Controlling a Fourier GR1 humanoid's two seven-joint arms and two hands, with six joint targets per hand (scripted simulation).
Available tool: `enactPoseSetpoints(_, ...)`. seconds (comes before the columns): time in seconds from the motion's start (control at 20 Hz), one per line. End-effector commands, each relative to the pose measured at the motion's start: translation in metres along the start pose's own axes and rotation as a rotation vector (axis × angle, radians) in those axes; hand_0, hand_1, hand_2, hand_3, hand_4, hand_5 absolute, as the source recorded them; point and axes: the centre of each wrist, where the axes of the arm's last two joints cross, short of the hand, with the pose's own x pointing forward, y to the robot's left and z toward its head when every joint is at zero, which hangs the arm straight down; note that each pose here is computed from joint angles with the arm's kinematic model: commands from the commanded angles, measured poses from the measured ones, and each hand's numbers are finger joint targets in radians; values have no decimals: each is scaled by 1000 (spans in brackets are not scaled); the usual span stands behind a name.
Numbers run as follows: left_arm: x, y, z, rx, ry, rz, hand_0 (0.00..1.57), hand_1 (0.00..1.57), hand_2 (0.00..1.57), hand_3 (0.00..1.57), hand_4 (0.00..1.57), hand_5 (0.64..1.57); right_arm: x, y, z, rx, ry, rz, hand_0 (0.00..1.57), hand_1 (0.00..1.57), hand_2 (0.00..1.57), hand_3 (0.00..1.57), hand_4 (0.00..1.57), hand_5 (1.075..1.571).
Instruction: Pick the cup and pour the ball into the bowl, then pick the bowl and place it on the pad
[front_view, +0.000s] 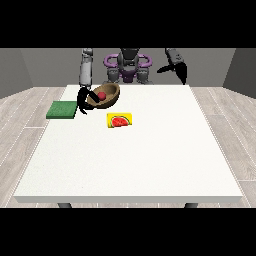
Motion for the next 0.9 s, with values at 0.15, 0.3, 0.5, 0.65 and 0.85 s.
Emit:
enactPoseSetpoints(0.15,-20,0,13,-2,72,20,0,0,0,0,898,1466,-5,4,4,-67,269,265,1571,1571,1571,1256,898,1566)
enactPoseSetpoints(0.3,-44,22,29,85,179,21,0,0,0,0,963,1422,17,28,-5,-4,327,282,1571,1571,1571,950,866,1567)
enactPoseSetpoints(0.5,-70,64,62,154,322,10,0,0,0,0,996,1410,56,27,-32,73,397,311,1571,1571,1571,858,823,1564)
enactPoseSetpoints(0.65,-91,58,98,166,433,-13,0,0,0,0,1005,1404,84,42,-42,139,459,362,1571,1571,1571,891,807,1567)
enactPoseSetpoints(0.85,-77,53,97,136,377,-19,0,0,0,0,999,1410,72,9,-34,56,482,278,1571,1571,1571,771,794,1570)
